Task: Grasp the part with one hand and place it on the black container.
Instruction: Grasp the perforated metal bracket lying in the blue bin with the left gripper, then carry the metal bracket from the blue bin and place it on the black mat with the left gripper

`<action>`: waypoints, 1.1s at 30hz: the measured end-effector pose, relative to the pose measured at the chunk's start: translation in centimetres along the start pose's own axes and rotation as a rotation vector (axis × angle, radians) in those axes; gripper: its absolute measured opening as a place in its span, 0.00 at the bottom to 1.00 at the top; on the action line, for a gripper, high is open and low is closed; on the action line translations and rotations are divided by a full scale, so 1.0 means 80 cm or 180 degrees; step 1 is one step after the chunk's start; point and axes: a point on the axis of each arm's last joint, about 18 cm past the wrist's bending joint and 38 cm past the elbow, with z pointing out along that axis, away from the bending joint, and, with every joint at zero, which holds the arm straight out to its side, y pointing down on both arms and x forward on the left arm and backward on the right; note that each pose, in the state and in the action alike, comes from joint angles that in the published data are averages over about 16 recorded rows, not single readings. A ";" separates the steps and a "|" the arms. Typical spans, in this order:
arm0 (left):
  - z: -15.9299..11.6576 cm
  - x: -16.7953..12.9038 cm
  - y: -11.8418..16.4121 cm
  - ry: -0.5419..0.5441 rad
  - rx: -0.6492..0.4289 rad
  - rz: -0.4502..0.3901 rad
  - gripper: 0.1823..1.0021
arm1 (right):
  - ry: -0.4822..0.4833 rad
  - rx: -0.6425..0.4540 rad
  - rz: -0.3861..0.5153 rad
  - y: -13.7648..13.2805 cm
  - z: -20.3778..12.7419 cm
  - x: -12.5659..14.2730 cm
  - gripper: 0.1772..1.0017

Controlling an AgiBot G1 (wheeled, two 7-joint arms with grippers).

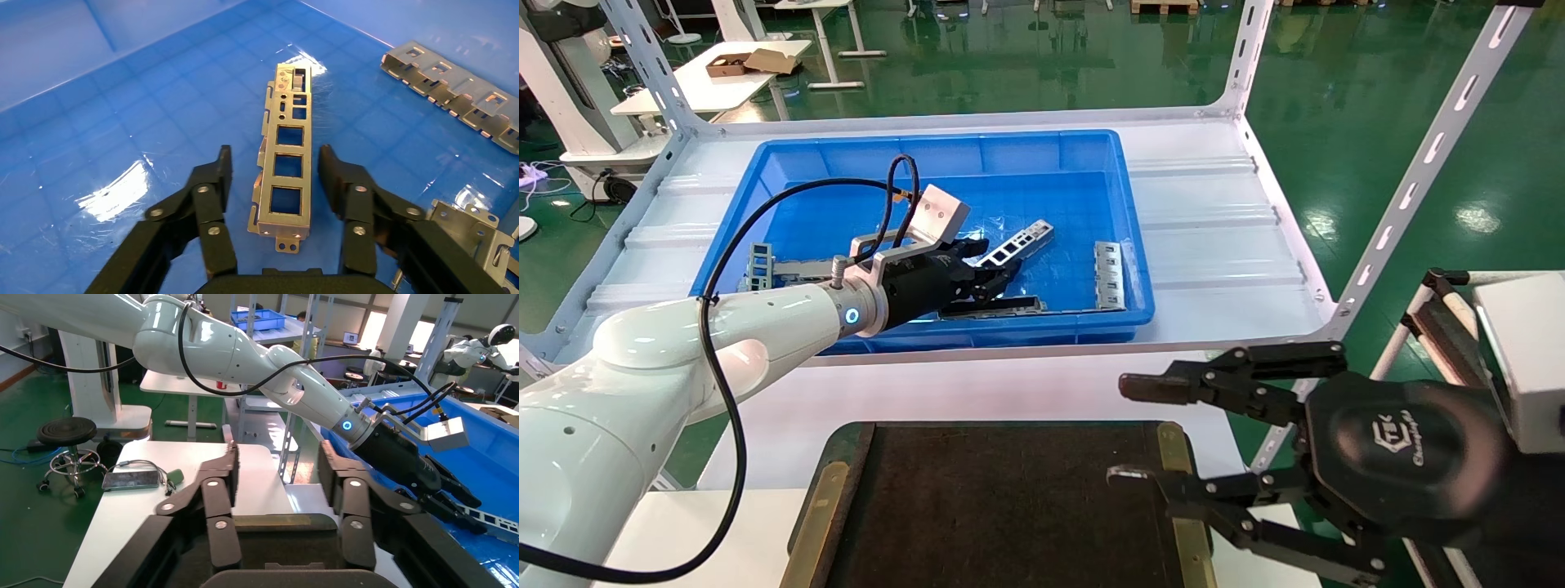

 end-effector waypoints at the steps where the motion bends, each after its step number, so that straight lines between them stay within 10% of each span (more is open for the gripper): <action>1: 0.000 0.000 0.000 -0.0002 0.0000 -0.0006 0.53 | 0.0000 0.0000 0.0000 0.000 0.000 0.000 0.49; 14: -0.001 -0.005 -0.015 -0.0044 0.0125 -0.0118 0.23 | 0.0000 0.0000 0.0000 0.000 0.000 0.000 0.17; 33: -0.055 -0.011 -0.081 0.0638 0.0668 0.0039 0.18 | 0.0000 0.0000 0.0000 0.000 0.000 0.000 0.02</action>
